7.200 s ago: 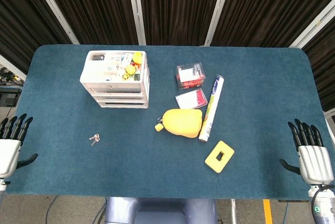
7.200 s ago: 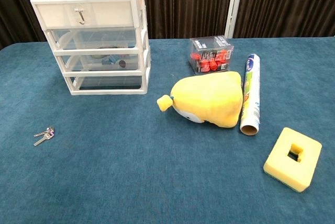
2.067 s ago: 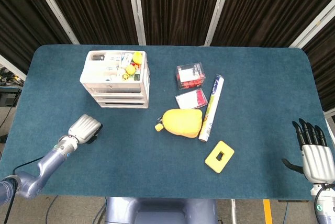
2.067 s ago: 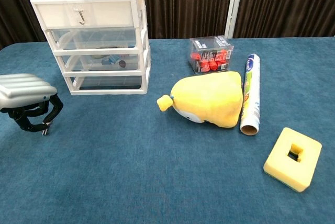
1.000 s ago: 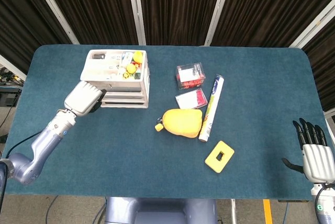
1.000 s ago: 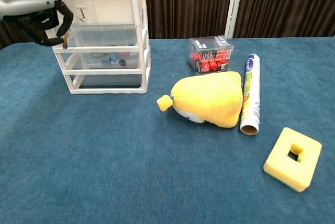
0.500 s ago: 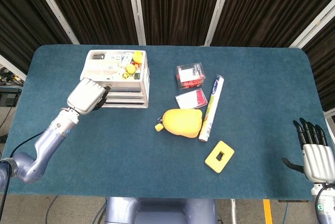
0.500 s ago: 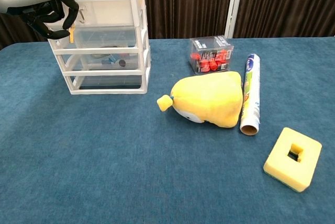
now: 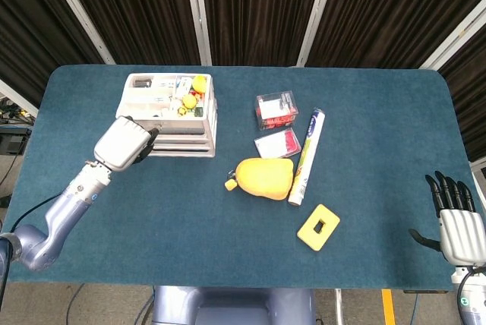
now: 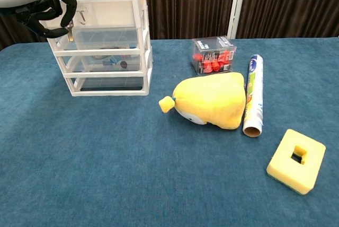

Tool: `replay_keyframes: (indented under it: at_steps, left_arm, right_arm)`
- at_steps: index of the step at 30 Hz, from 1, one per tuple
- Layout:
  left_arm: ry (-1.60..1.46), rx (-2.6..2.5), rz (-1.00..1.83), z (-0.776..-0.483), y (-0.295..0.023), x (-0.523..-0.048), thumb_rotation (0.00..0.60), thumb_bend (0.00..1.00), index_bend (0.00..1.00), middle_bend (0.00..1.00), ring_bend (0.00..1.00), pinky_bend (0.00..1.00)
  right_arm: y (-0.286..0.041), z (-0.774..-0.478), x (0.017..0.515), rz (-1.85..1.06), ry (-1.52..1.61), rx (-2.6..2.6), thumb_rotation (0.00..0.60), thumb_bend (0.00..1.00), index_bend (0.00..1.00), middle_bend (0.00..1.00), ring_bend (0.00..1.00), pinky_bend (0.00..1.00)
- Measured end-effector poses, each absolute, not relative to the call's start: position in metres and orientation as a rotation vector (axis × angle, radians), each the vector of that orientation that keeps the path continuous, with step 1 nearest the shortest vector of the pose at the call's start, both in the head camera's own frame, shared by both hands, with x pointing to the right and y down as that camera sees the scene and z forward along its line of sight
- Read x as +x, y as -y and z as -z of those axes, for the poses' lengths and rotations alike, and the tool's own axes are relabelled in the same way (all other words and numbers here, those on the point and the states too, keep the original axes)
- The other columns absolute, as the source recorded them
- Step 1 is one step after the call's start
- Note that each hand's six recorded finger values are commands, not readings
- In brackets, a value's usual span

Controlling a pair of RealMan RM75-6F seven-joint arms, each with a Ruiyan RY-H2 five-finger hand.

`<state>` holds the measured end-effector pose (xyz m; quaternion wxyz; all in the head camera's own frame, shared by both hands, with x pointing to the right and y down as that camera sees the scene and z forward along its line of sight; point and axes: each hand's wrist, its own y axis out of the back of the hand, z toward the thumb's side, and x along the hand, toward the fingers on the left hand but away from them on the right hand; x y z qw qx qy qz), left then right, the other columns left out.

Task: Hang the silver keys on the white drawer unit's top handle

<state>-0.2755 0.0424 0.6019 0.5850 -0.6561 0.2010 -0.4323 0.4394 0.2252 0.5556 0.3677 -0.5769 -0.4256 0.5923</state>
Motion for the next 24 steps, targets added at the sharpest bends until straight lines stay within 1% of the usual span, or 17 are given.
replay_keyframes:
  at_steps: [7, 15, 24]
  left_arm:
    - [-0.352, -1.432, 0.883, -0.602, -0.047, -0.271, 0.600, 0.43, 0.66, 0.89, 0.80, 0.70]
    - [-0.059, -1.277, 0.630, -0.606, -0.067, -0.269, 0.600, 0.43, 0.67, 0.89, 0.80, 0.70]
    - [-0.083, -1.261, 0.581, -0.600, -0.056, -0.272, 0.600, 0.43, 0.67, 0.89, 0.80, 0.70]
  right_arm:
    - [-0.225, -0.556, 0.439, -1.519, 1.095, -1.483, 0.600, 0.00, 0.00, 0.00, 0.00, 0.00]
    - [-0.225, -0.556, 0.439, -1.518, 1.096, -1.485, 0.600, 0.00, 0.00, 0.00, 0.00, 0.00]
    - [-0.225, -0.556, 0.439, -1.516, 1.095, -1.484, 0.600, 0.00, 0.00, 0.00, 0.00, 0.00]
